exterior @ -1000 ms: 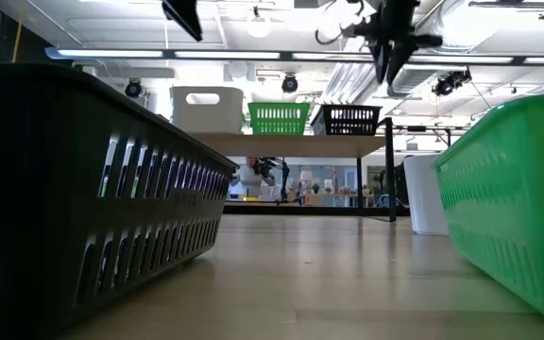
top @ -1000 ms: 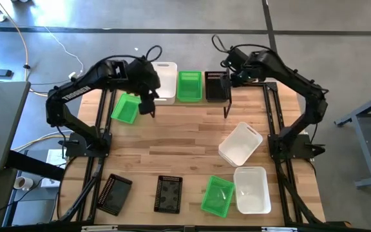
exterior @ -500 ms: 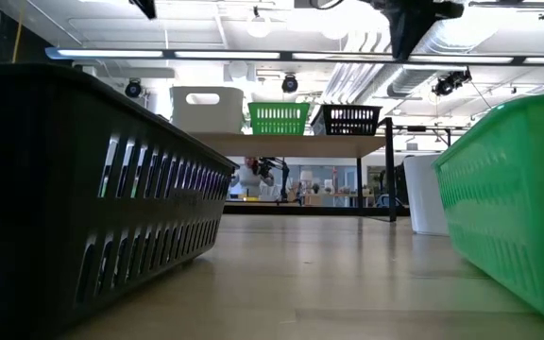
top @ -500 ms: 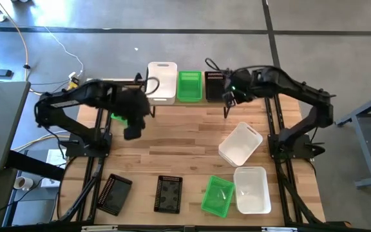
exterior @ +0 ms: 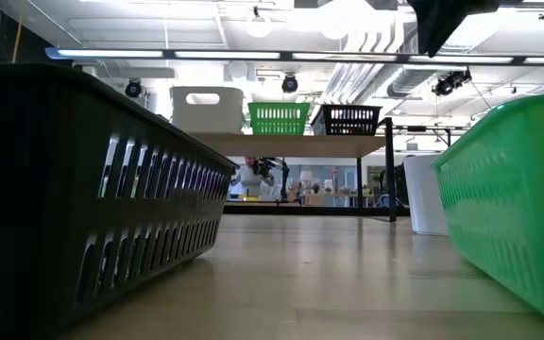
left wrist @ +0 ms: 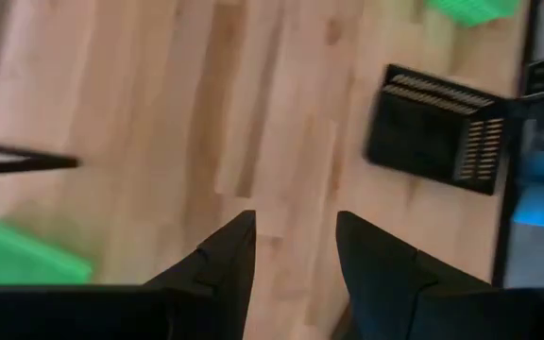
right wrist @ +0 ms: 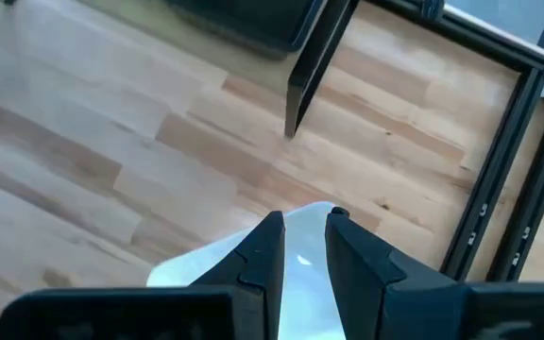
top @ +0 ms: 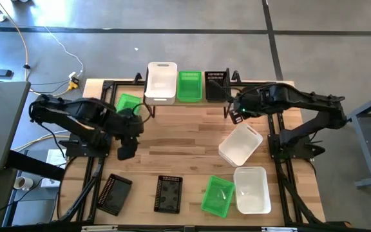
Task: Stack baskets on shelf by color
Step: Stack the right black bin on top of the black bin
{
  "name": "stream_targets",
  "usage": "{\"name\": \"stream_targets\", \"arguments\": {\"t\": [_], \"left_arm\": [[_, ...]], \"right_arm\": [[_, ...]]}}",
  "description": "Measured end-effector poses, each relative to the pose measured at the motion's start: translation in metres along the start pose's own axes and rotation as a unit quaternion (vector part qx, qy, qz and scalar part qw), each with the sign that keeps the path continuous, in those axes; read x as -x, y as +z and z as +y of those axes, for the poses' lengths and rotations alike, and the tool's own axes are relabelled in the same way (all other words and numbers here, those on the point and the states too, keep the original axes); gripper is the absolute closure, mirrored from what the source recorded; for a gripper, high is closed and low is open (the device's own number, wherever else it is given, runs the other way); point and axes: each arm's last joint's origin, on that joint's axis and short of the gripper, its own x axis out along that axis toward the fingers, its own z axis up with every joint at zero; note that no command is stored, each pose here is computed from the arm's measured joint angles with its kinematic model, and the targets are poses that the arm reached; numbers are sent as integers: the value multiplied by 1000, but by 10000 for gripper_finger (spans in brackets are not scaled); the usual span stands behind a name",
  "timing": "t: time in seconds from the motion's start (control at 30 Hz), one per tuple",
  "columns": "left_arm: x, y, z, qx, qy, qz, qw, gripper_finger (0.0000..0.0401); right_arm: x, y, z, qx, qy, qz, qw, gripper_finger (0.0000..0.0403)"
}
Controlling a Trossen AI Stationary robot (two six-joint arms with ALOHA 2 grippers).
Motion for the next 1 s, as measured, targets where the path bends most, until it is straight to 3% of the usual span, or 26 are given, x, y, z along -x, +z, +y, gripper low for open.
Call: {"name": "stream_targets", "arguments": {"t": [0.4, 0.63, 0.87, 0.93, 1.0], "left_arm": [[-17, -7, -49, 43, -85, -41, 995, 255], [-28, -11, -69, 69, -78, -25, 994, 221], [-56, -16, -104, -8, -72, 3, 997, 216], [-66, -16, -110, 5, -63, 14, 998, 219], [-75, -16, -115, 52, -51, 28, 997, 222]], "right_arm": [[3, -8, 5, 39, 8, -5, 999, 336], [4, -7, 6, 41, 16, -9, 999, 336], [4, -6, 8, 42, 26, -13, 999, 336], [4, -6, 8, 42, 26, -12, 999, 336], [4, -7, 8, 41, 28, -10, 999, 336]]}}
